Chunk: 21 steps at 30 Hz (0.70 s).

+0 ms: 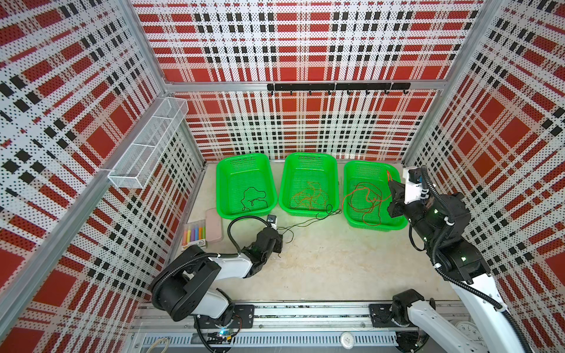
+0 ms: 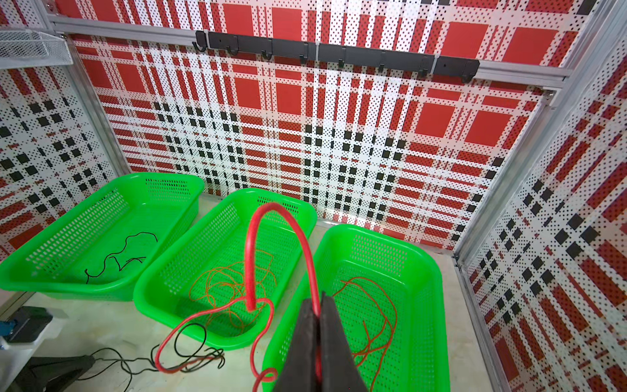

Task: Untangle and sort cables by color
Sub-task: Untie the cable.

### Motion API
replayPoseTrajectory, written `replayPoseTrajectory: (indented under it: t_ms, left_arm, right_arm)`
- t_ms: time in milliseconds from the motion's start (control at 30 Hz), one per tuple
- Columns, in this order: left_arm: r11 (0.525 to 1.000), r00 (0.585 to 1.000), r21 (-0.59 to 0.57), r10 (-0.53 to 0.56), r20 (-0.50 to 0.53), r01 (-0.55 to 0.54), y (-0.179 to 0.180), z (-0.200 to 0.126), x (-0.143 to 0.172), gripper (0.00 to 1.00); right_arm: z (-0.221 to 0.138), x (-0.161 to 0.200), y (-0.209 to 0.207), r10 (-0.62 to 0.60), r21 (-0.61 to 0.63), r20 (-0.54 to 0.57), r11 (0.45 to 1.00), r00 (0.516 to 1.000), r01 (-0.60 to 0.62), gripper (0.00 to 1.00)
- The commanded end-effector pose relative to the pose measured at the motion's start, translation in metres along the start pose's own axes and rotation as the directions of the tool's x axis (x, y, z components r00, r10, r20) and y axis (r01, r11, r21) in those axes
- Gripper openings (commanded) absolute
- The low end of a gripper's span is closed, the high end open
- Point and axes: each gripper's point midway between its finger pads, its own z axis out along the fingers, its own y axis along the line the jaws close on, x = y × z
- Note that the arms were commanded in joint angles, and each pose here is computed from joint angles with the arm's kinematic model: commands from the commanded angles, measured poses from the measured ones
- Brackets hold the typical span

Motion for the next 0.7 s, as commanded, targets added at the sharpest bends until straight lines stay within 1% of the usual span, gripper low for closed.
replayPoseTrajectory:
  t_ms: [0, 33, 67, 133, 167, 200, 267, 300, 367, 500, 667]
  left_arm:
    - [1.000, 1.000, -0.003, 0.003, -0.010, -0.003, 0.000, 0.003, -0.001, 0.00]
    - [1.000, 1.000, 0.022, 0.016, 0.007, -0.016, -0.006, 0.001, -0.005, 0.03]
    - [0.997, 0.998, 0.063, 0.045, 0.041, -0.047, -0.016, -0.004, -0.012, 0.11]
    - [0.986, 0.984, 0.114, 0.105, 0.141, -0.122, -0.037, -0.019, -0.029, 0.30]
    - [0.976, 0.971, 0.138, 0.140, 0.192, -0.168, -0.047, -0.027, -0.037, 0.41]
    - [0.968, 0.959, 0.151, 0.161, 0.234, -0.199, -0.056, -0.035, -0.044, 0.49]
    - [0.951, 0.932, 0.178, 0.189, 0.310, -0.253, -0.071, -0.050, -0.056, 0.60]
    - [0.948, 0.920, 0.180, 0.191, 0.341, -0.264, -0.076, -0.056, -0.061, 0.64]
    - [0.934, 0.895, 0.195, 0.203, 0.397, -0.298, -0.086, -0.069, -0.069, 0.77]
    - [0.909, 0.851, 0.226, 0.208, 0.483, -0.350, -0.105, -0.090, -0.081, 0.87]
    - [0.879, 0.798, 0.291, 0.151, 0.584, -0.379, -0.131, -0.115, -0.105, 0.98]
  right_arm:
    - [-0.013, -0.035, 0.005, 0.012, -0.041, 0.099, 0.999, 0.995, -0.008, 0.00]
    - [-0.013, -0.039, 0.009, 0.023, -0.069, 0.109, 0.997, 0.994, -0.015, 0.00]
    - [-0.011, -0.040, 0.016, 0.034, -0.107, 0.106, 0.994, 0.994, -0.023, 0.00]
    - [-0.005, -0.035, 0.033, 0.041, -0.202, 0.071, 0.979, 0.997, -0.026, 0.00]
    - [-0.001, -0.030, 0.042, 0.046, -0.253, 0.047, 0.967, 0.998, -0.033, 0.00]
    - [0.003, -0.024, 0.048, 0.054, -0.281, 0.025, 0.959, 0.998, -0.044, 0.00]
    - [0.008, -0.015, 0.060, 0.073, -0.349, -0.002, 0.935, 0.997, -0.069, 0.00]
    - [0.008, -0.013, 0.065, 0.086, -0.378, -0.004, 0.922, 0.996, -0.082, 0.00]
    - [0.008, -0.011, 0.076, 0.116, -0.436, -0.004, 0.894, 0.993, -0.106, 0.00]
    - [0.011, -0.004, 0.085, 0.128, -0.480, -0.043, 0.867, 0.991, -0.133, 0.00]
    - [0.006, -0.004, 0.098, 0.152, -0.536, -0.061, 0.829, 0.987, -0.160, 0.00]
